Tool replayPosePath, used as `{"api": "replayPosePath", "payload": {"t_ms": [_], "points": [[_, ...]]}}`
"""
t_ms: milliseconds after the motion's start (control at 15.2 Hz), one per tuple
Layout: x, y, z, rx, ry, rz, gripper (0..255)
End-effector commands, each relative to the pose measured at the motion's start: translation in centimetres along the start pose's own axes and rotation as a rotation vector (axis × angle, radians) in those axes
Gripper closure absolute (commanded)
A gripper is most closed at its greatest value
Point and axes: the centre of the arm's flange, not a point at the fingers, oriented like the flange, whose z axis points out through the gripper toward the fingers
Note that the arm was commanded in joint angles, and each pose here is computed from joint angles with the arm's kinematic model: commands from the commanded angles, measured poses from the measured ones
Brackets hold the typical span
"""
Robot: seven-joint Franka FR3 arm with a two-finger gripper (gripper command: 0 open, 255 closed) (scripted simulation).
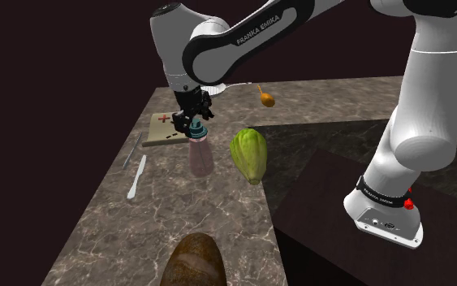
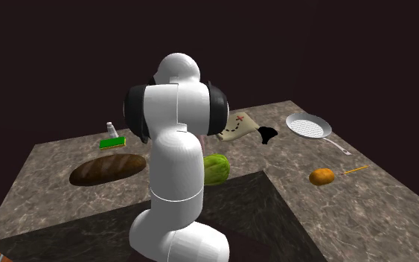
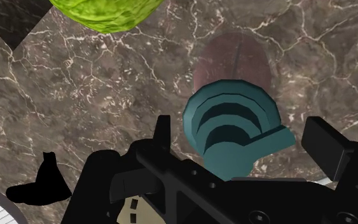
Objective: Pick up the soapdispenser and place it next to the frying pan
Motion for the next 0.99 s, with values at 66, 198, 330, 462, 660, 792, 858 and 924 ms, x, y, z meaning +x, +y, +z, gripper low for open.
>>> {"api": "replayPosePath", "payload": {"t_ms": [66,198,330,462,660,792,858,924], "points": [[0.0,0.0,0.0,0.000,0.000,0.000,255],[0.0,0.0,0.0,0.000,0.000,0.000,255],[0.0,0.0,0.0,0.000,0.000,0.000,255],[0.0,0.0,0.0,0.000,0.000,0.000,255],[0.0,0.0,0.0,0.000,0.000,0.000,255],[0.0,0.2,-1.0,0.000,0.000,0.000,255],[0.1,0.3,-1.5,0.000,0.000,0.000,255],[0.1,0.4,-2.1,0.000,0.000,0.000,255]]}}
